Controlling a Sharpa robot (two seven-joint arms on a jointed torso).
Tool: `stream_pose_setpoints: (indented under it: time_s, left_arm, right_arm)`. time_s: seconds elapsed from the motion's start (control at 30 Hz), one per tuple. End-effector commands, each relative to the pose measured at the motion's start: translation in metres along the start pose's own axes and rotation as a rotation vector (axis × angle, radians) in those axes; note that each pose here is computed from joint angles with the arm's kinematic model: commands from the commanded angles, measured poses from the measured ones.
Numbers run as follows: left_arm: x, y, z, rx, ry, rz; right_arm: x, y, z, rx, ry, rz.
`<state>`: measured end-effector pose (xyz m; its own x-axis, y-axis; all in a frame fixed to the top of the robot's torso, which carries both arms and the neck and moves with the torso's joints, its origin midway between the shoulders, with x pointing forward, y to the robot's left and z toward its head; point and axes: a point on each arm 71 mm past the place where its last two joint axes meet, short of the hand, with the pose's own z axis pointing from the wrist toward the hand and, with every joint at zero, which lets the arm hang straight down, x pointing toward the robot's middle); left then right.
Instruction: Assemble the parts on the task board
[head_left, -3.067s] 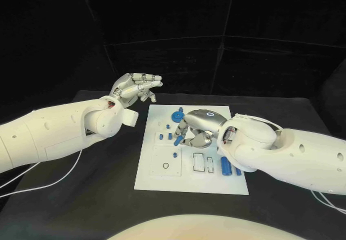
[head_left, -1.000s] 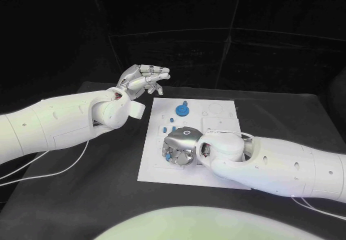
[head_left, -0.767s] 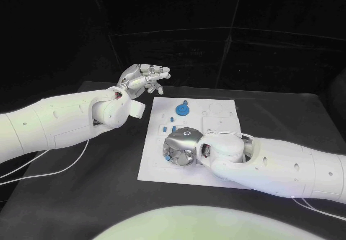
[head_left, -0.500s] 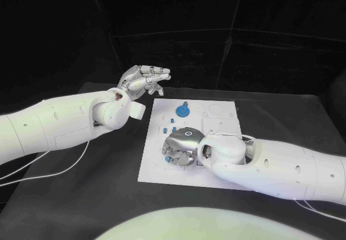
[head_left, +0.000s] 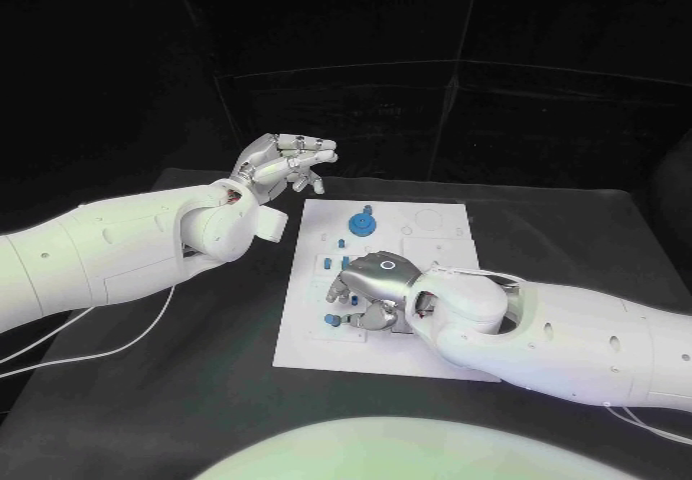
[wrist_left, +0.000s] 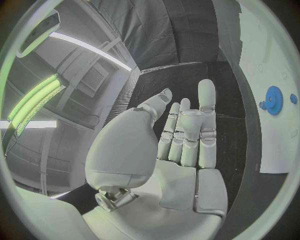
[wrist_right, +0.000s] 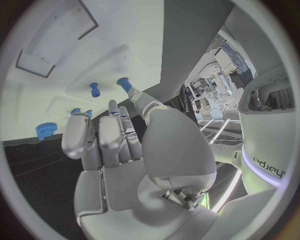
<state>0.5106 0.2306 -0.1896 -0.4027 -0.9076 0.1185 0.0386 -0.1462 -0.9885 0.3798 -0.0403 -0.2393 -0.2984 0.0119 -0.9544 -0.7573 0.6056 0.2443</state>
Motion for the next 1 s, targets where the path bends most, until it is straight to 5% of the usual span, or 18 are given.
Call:
stream_pose_setpoints:
  time_s: [0.03, 0.27, 0.57, 1.0]
  left_arm:
    - [-0.0002, -0.0013, -0.0002, 0.004, 0.008, -0.008]
    - [-0.0027, -0.0017, -0.0015, 0.005, 0.002, -0.006]
    - [-0.0024, 0.0002, -0.0051, 0.005, 0.004, -0.004]
    - [0.006, 0.0031, -0.0086, 0.004, 0.021, -0.012]
  right_arm:
    - [-0.006, -0.004, -0.012, 0.009, -0.046, 0.018]
    - [-0.025, -0.032, -0.05, 0.101, -0.11, 0.135]
    - [-0.038, -0.089, -0.114, 0.434, -0.157, 0.43]
    - [-0.025, -0.12, -0.161, 0.702, -0.122, 0.411]
